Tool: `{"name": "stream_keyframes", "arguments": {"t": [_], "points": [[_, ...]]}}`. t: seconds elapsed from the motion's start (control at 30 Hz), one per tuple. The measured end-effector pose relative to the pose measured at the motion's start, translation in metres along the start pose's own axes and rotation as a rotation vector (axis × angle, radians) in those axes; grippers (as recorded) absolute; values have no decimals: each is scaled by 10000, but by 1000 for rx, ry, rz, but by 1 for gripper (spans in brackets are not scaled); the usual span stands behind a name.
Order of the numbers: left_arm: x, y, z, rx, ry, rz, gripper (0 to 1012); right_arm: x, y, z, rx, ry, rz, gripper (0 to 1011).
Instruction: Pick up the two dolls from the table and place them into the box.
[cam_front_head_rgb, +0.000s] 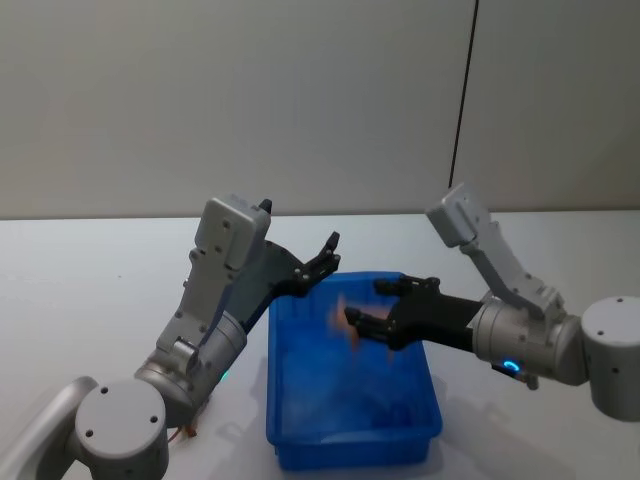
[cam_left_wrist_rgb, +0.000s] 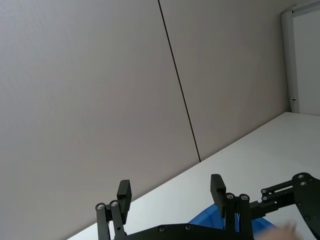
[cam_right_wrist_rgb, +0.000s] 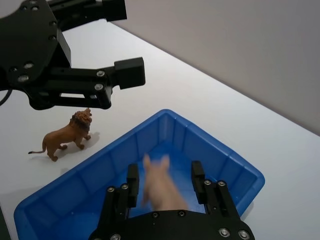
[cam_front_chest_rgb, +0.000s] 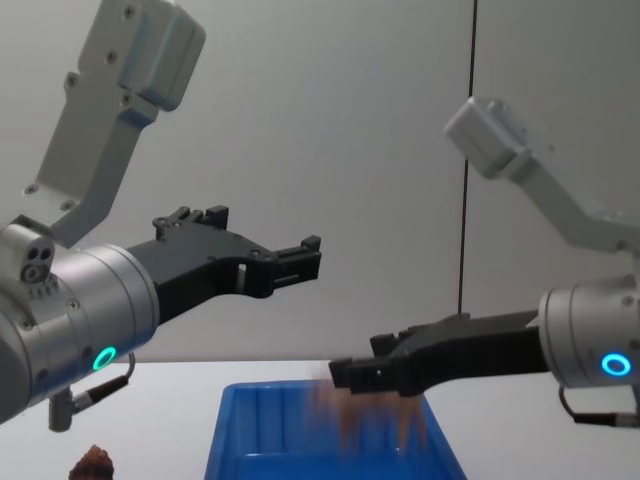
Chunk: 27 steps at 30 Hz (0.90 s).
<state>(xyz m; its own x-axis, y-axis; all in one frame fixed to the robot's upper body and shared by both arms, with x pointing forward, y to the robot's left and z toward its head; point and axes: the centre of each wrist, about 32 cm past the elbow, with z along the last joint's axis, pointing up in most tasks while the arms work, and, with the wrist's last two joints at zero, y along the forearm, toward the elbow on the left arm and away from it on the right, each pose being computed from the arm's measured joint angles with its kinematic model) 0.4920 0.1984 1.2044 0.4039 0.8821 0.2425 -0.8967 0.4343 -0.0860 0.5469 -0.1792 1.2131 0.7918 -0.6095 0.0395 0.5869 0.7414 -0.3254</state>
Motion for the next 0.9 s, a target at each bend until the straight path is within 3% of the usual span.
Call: {"name": "stream_keyframes", "arguments": {"t": [0.43,0.6,0.9], "points": [[0,0,0,0,0,0,1004,4,73,-18,-47,17,8,967],[0,0,0,0,0,0,1003,12,70,-19,-46,17,5,1001],[0,0,0,0,0,0,1004,91,-79,-11,16,13,-63,1001]]}}
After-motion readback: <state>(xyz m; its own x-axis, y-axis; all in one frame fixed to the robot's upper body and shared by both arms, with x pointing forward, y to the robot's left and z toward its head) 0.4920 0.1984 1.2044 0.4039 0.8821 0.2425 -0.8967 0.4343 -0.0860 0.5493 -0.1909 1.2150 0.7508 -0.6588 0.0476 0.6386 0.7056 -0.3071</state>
